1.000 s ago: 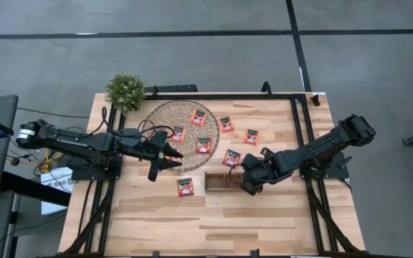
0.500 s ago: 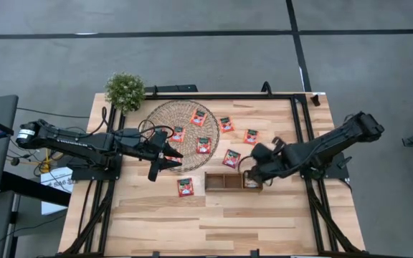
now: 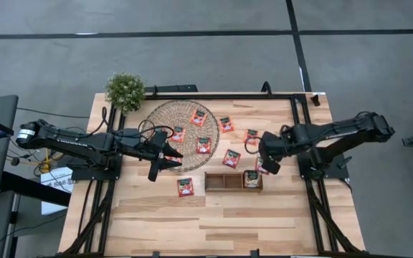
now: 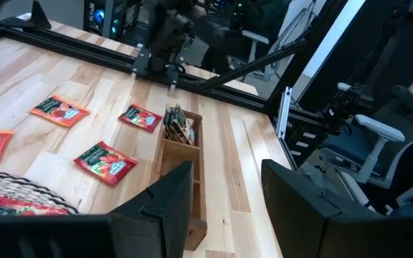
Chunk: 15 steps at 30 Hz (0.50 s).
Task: Pick & Place Tea
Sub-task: Put the red tea bag into the middle slot of the wooden organizer
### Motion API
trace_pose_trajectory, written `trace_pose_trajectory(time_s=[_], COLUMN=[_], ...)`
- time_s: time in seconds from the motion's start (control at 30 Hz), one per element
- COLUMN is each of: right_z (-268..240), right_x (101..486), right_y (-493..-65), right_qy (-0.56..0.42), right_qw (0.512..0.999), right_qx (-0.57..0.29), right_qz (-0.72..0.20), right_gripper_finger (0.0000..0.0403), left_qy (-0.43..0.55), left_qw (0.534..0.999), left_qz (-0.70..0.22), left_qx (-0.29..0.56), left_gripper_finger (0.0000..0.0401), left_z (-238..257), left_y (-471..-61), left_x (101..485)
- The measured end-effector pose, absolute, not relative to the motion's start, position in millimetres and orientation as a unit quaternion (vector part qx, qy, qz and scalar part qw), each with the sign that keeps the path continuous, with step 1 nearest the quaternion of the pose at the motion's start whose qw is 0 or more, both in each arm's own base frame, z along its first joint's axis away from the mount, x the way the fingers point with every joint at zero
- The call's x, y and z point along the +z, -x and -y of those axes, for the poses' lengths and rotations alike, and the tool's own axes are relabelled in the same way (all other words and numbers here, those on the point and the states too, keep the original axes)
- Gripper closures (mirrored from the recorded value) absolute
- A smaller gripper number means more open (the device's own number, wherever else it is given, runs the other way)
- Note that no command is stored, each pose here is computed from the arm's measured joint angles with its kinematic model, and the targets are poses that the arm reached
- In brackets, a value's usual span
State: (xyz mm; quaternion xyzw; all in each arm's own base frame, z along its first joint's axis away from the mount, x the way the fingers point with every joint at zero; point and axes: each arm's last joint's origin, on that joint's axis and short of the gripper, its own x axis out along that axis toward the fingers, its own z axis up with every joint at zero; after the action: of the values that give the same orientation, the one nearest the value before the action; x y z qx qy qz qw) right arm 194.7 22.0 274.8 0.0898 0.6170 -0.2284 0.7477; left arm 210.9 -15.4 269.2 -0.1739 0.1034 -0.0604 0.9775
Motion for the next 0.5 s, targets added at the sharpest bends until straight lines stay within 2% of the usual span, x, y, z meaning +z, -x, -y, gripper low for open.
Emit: trace_pose_trajectory(time_s=[0.23, 0.5], right_z=[15, 41], right_x=[244, 228], right_y=[-196, -194], right_qy=[-0.100, -0.159], right_qw=[0.716, 0.722], right_qx=[-0.188, -0.122], right_qz=[-0.665, -0.662], right_gripper_finger=[0.0278, 0.0250], left_qy=[0.190, 0.219], left_qw=[0.975, 0.967], left_qz=[-0.104, -0.109], left_qx=[-0.059, -0.066], left_gripper_finger=[0.0243, 0.0243], left_z=[15, 16], left_y=[-211, -211], left_x=[269, 269])
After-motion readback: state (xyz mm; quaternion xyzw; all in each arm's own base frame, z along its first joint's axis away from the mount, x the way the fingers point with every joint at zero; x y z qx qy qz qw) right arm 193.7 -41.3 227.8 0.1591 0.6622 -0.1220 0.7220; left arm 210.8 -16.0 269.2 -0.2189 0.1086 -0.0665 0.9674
